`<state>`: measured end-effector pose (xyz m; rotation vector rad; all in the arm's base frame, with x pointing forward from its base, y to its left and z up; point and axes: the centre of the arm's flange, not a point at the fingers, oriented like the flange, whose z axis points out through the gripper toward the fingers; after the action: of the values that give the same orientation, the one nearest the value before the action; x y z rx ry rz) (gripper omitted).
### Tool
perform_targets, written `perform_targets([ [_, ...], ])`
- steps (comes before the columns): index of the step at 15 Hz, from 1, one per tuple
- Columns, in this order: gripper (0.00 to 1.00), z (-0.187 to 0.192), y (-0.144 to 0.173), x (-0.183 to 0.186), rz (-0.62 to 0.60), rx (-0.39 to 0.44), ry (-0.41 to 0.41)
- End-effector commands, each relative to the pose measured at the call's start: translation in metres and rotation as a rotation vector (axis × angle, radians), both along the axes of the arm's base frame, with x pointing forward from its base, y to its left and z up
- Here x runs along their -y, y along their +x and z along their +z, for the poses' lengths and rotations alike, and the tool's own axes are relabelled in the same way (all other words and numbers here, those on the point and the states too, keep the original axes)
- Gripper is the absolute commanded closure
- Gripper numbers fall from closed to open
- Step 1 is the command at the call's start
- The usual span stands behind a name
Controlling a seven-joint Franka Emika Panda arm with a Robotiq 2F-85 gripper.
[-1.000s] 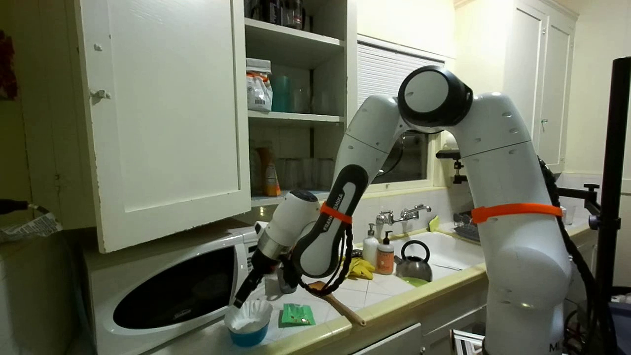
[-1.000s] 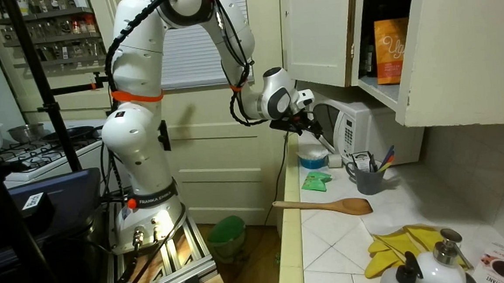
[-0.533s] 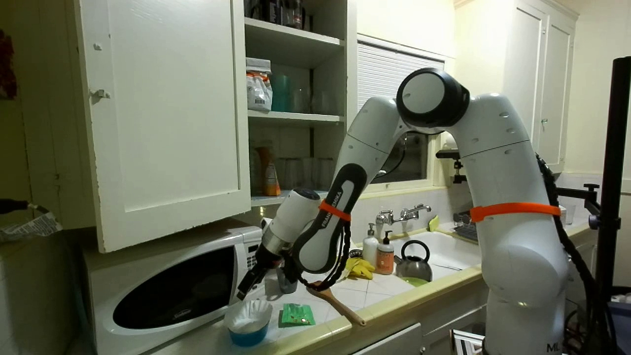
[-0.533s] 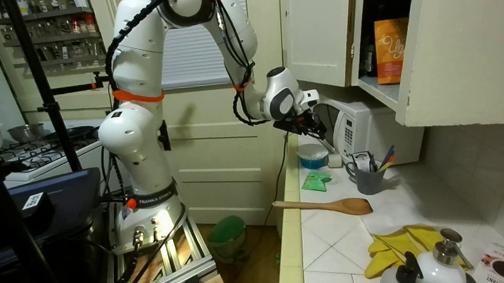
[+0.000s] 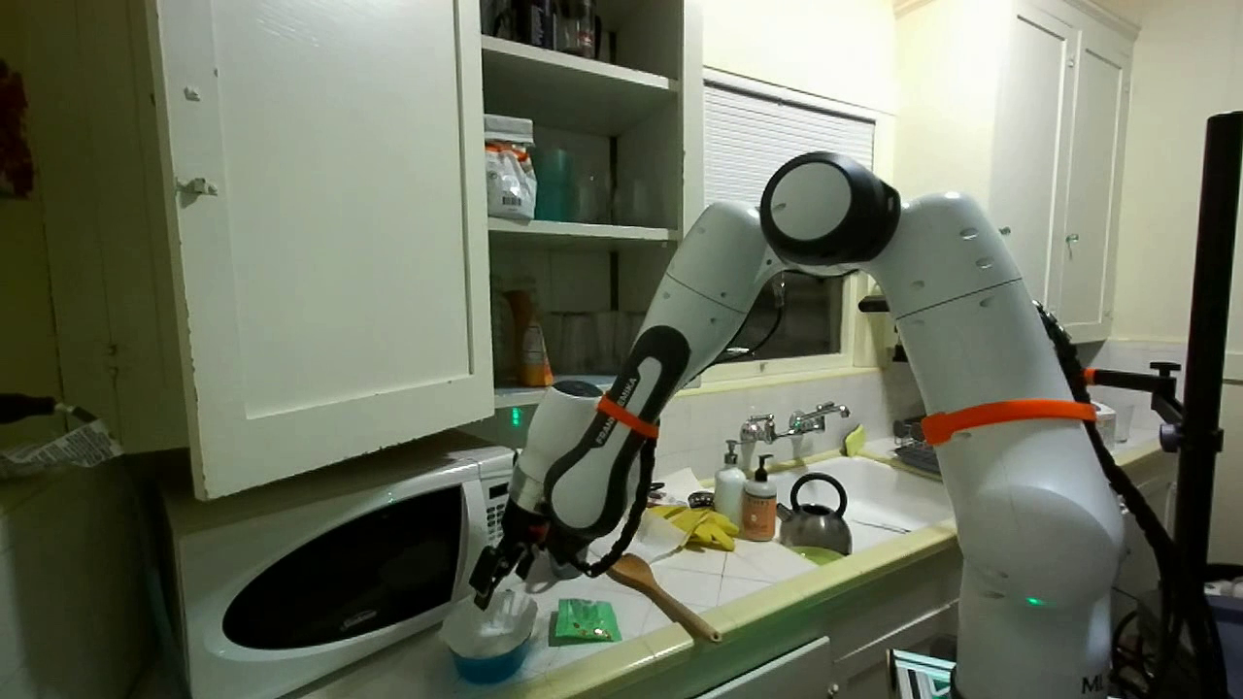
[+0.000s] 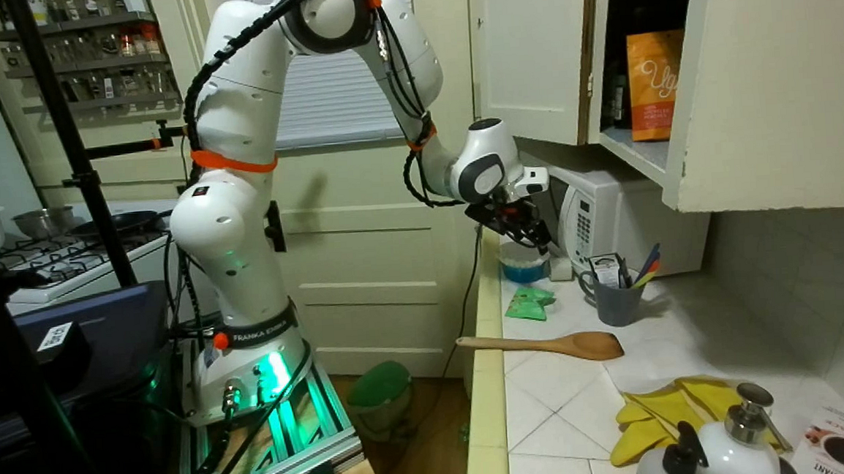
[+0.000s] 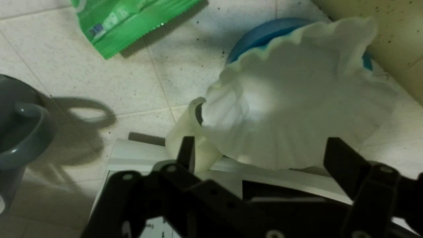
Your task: Put the cupcake liner in the blue bowl
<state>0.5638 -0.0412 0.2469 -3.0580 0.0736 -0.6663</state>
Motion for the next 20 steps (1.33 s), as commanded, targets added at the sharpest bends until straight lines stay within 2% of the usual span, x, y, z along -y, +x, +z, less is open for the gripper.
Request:
perform_targets([
  [1, 0.0, -0.01, 0.014, -0.007, -0.021, -0.049, 0.015],
  [8, 0.0, -0.023, 0.02, -0.025, -0.023, -0.06, 0.056],
  [9, 0.25, -0.023, 0.02, -0.025, -0.024, -0.058, 0.061],
  [10, 0.26, -0.021, 0.02, -0.025, -0.026, -0.049, 0.064],
  [11, 0.32, -0.02, 0.019, -0.025, -0.027, -0.045, 0.066],
  [15, 0.65, -0.009, 0.016, -0.028, -0.022, -0.026, 0.082],
  [19, 0.96, -0.022, 0.023, -0.027, -0.035, -0.063, 0.079],
  [20, 1.0, -0.028, 0.025, -0.024, -0.043, -0.071, 0.077],
])
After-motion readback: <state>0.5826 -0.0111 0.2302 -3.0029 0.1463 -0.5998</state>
